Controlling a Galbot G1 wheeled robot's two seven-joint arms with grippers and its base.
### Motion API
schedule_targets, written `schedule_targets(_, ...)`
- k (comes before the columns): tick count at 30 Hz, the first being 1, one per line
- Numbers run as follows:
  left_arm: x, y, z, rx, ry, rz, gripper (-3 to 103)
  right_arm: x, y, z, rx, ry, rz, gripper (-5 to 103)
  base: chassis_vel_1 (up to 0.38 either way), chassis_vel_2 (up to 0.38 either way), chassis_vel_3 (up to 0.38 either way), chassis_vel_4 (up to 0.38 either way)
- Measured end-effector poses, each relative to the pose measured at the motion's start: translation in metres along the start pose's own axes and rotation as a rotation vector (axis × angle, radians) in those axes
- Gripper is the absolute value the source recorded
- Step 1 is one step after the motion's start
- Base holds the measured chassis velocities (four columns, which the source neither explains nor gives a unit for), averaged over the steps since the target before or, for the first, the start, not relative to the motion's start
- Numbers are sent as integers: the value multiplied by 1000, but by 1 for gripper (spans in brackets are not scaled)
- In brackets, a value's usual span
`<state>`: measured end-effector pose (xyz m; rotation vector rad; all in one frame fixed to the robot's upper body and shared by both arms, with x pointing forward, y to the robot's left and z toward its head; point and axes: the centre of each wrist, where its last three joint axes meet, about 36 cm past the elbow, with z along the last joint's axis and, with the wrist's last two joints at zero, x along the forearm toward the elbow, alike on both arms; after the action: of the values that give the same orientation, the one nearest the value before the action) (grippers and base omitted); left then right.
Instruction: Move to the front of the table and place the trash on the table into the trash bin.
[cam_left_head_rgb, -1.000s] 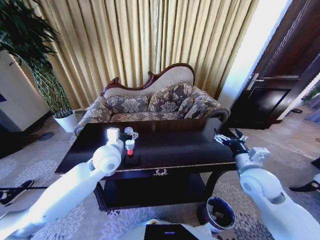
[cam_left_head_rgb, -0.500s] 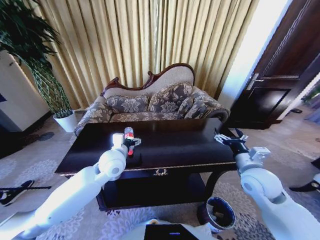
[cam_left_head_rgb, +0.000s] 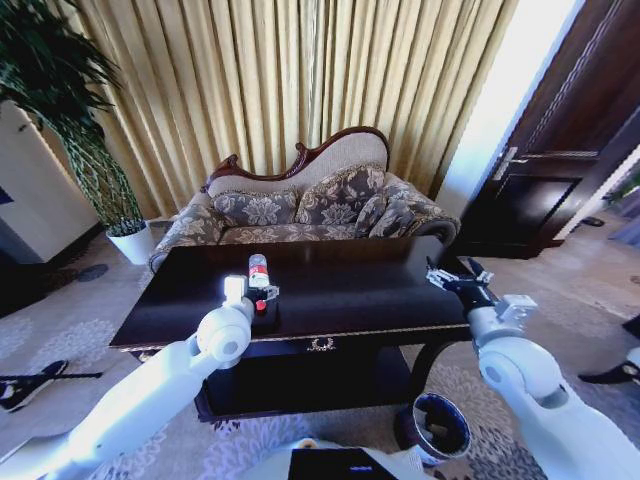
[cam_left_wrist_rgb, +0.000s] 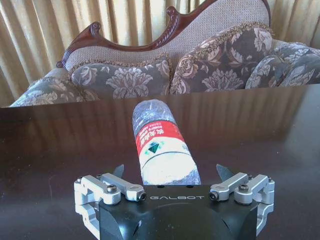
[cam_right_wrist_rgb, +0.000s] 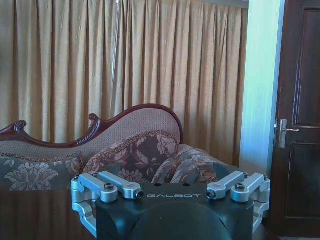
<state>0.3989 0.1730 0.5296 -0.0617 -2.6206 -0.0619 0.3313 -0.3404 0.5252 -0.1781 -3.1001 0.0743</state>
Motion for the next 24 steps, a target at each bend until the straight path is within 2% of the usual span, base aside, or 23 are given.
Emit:
schedule_targets(8, -4, 3, 2, 10, 11, -13, 101, 0, 2, 1, -4, 0, -1, 100, 0, 0, 0, 0)
schedule_targets(11, -6, 4, 3, 14, 15, -17, 88, 0, 3, 1, -6, -1, -3, 100, 0, 0, 0, 0)
schedule_targets(13, -6, 4, 3, 16, 17, -18, 88, 0, 3, 1, -6, -2, -4, 100, 0, 0, 0, 0)
schedule_targets(17, -7, 5, 6, 24, 25, -21, 66, 1, 4, 1, -6, -3, -6, 100, 0, 0, 0, 0)
schedule_targets(19, -7, 5, 6, 26, 25, -21, 66, 1, 5, 1, -6, -3, -6, 100, 0, 0, 0, 0)
schedule_targets(23, -8, 7, 3, 33, 21, -20, 45, 0, 4, -1, -3, -9, -7, 100, 0, 0, 0, 0)
schedule_targets(24, -8, 7, 3, 33, 21, -20, 45, 0, 4, -1, -3, -9, -7, 100, 0, 0, 0, 0)
